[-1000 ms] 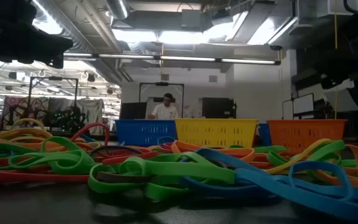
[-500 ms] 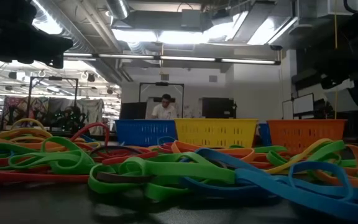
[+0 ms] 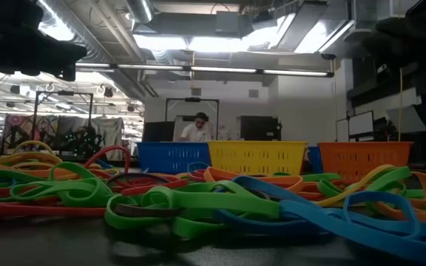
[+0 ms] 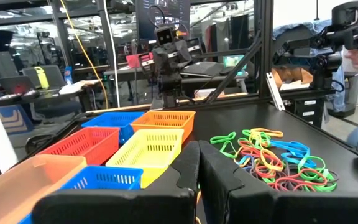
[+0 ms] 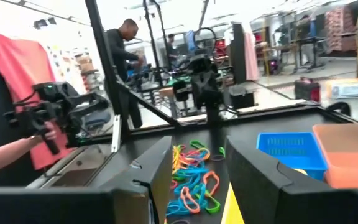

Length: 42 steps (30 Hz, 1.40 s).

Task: Sort rubber bands into baskets
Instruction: Put the green rubber band into the right blue basket

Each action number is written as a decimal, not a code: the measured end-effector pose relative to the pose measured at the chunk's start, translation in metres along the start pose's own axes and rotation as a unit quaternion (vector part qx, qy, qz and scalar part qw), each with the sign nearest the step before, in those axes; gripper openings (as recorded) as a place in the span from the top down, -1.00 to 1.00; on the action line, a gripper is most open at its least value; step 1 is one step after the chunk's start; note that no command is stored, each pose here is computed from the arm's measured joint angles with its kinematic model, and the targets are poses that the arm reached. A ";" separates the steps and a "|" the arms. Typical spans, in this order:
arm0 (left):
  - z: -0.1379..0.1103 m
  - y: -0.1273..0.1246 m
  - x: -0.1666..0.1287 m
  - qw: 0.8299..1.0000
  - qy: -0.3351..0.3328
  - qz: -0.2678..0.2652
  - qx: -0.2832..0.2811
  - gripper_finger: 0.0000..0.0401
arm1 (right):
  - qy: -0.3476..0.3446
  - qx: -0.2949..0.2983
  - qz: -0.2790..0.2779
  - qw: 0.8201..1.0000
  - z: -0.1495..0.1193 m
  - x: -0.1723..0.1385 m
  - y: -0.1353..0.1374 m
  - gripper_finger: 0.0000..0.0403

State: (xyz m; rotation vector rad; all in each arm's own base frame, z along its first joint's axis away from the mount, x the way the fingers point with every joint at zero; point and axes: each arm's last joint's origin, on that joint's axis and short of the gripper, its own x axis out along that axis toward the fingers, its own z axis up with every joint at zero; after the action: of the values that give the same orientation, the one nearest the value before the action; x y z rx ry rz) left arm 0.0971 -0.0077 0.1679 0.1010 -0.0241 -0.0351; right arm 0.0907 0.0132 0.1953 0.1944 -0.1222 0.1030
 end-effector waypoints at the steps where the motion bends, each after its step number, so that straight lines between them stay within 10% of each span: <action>1: 0.000 0.000 0.000 1.000 0.000 0.000 0.000 0.98 | 0.000 0.000 -0.004 1.000 0.000 0.000 0.000 0.26; 25: 0.000 0.000 0.000 1.000 0.000 0.003 0.002 0.98 | -0.036 0.003 -0.040 0.999 0.009 0.012 0.000 0.26; 35: 0.000 0.000 0.000 1.000 0.000 0.003 -0.001 0.98 | 0.158 -0.022 0.017 0.987 0.041 0.061 0.015 0.26; 42: 0.000 0.000 0.000 1.000 0.000 0.003 -0.001 0.98 | 0.366 -0.004 0.047 0.929 0.049 0.108 0.024 0.26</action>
State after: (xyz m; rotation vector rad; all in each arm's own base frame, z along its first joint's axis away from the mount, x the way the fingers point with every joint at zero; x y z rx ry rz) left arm 0.0971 -0.0075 0.1681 0.0986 -0.0249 -0.0285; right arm 0.1888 0.0368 0.2615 0.1316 0.6149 0.2652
